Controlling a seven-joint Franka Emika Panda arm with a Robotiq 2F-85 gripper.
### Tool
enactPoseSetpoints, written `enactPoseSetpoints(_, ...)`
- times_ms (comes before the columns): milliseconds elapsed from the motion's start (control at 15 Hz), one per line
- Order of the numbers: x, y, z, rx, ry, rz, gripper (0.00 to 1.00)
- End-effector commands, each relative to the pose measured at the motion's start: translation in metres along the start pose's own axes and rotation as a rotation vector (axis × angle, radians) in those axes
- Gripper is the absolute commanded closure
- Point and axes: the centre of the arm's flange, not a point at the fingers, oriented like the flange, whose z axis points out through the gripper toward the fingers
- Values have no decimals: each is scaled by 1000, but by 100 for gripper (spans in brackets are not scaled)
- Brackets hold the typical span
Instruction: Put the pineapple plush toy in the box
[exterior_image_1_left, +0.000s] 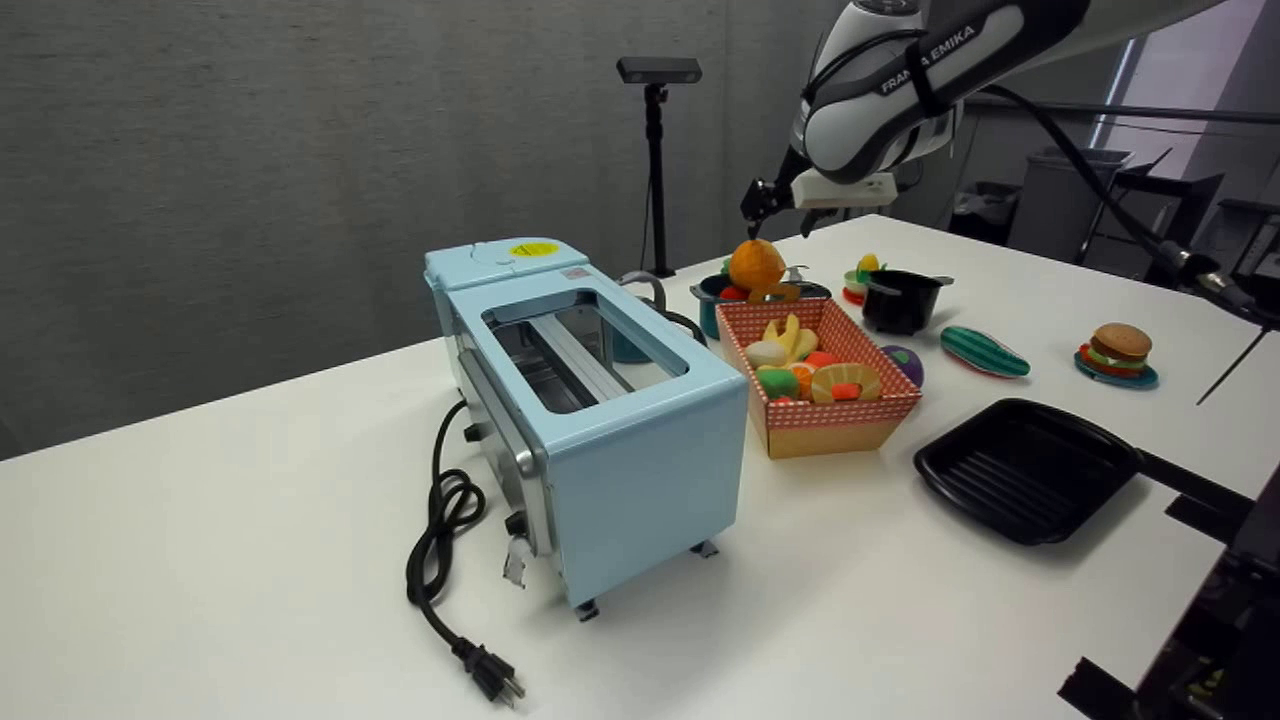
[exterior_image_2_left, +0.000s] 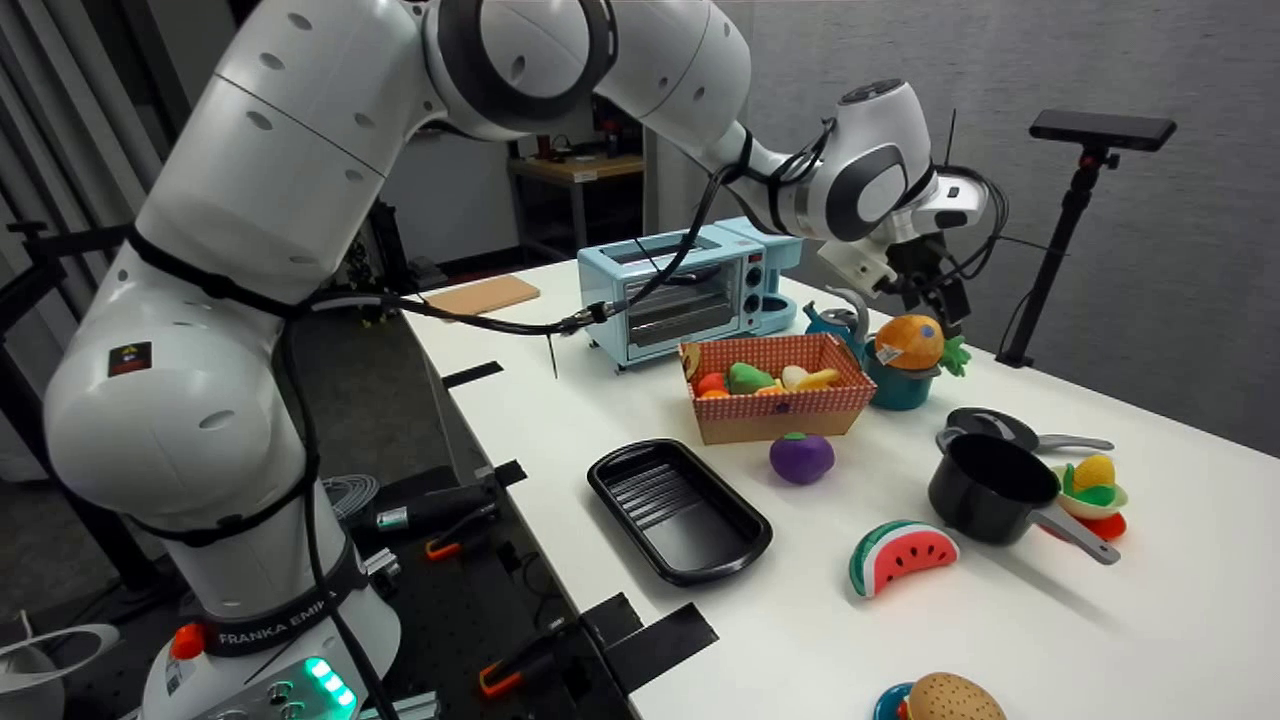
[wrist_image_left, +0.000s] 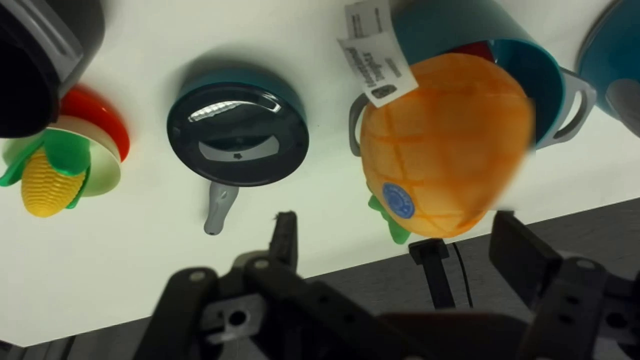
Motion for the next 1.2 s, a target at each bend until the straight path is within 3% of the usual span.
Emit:
enactPoseSetpoints(0, 11, -11, 21, -58, 4, -9, 0)
enactPoseSetpoints(267, 7, -11, 37, -102, 6, -36, 0)
enactPoseSetpoints(333, 7, -11, 39, -106, 9, -38, 5)
enactPoseSetpoints(400, 8, -12, 40, -109, 11, -39, 28)
enactPoseSetpoints(533, 11, -14, 40, -112, 18, -39, 31)
enactPoseSetpoints(933, 24, -11, 34, -109, 54, -21, 80)
enactPoseSetpoints(1133, 30, -10, 30, -105, 70, -8, 99)
